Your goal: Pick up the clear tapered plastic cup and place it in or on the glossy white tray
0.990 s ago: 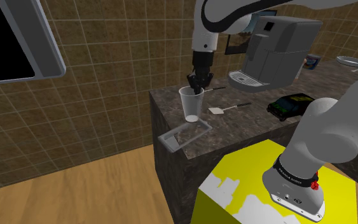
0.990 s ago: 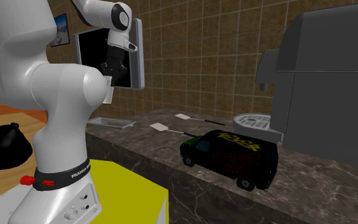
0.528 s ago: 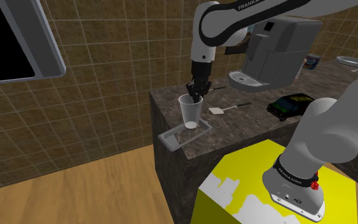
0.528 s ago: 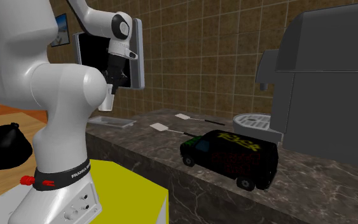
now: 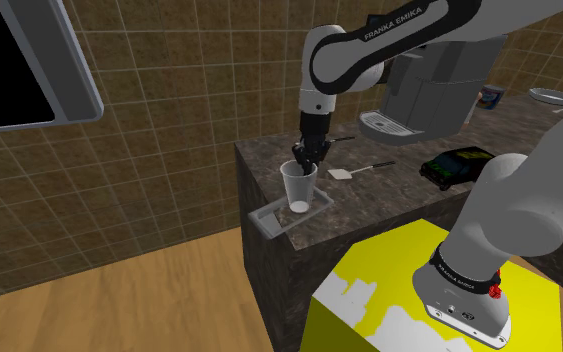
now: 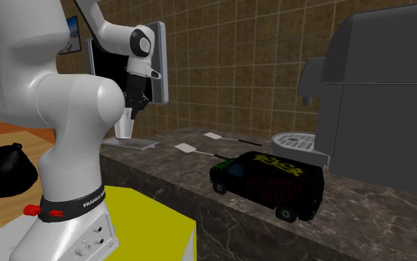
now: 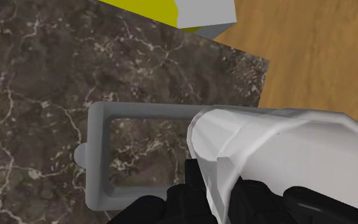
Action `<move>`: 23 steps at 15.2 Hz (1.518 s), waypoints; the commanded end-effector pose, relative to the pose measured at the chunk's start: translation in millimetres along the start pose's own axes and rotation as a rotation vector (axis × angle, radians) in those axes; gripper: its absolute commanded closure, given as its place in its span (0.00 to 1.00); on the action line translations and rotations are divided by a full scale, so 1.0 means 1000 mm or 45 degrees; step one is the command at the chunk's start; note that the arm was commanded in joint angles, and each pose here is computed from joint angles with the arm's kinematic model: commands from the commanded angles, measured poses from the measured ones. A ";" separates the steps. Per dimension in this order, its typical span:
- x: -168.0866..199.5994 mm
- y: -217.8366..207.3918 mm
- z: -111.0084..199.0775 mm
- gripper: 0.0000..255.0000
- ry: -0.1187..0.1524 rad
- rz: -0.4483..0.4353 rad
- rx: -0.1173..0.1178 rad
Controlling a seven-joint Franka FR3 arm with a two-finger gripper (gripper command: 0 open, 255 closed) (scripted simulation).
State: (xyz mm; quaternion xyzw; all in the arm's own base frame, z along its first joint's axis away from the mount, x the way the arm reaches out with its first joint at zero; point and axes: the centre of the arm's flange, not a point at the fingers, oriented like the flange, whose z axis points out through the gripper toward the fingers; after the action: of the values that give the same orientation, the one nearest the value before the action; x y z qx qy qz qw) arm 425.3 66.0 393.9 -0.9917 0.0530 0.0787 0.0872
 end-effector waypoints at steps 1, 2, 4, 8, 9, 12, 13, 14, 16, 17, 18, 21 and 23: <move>0.001 0.000 0.002 1.00 0.001 0.000 0.000; 0.001 0.000 0.002 1.00 0.001 0.000 0.000; 0.001 0.000 0.002 1.00 0.001 0.000 0.000; 0.001 0.000 0.002 0.00 0.001 0.000 0.000; 0.001 0.000 0.002 0.00 0.001 0.000 0.000; 0.001 0.000 0.002 0.00 0.001 0.000 0.000; 0.001 0.000 -0.011 0.00 0.001 0.000 0.000; 0.001 0.000 -0.024 0.00 0.001 0.000 0.000; 0.001 0.000 -0.048 0.00 0.001 0.000 0.000; 0.001 0.000 -0.048 0.00 0.001 0.000 0.000; 0.001 0.000 -0.048 0.00 0.001 0.000 0.000; 0.001 0.000 -0.048 0.00 0.001 0.000 0.000; 0.001 0.000 -0.048 0.00 0.001 0.000 0.000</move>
State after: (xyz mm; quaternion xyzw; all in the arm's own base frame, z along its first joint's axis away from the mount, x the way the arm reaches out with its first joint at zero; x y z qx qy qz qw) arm 433.3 56.9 440.1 -0.9917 0.0530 0.0782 0.0873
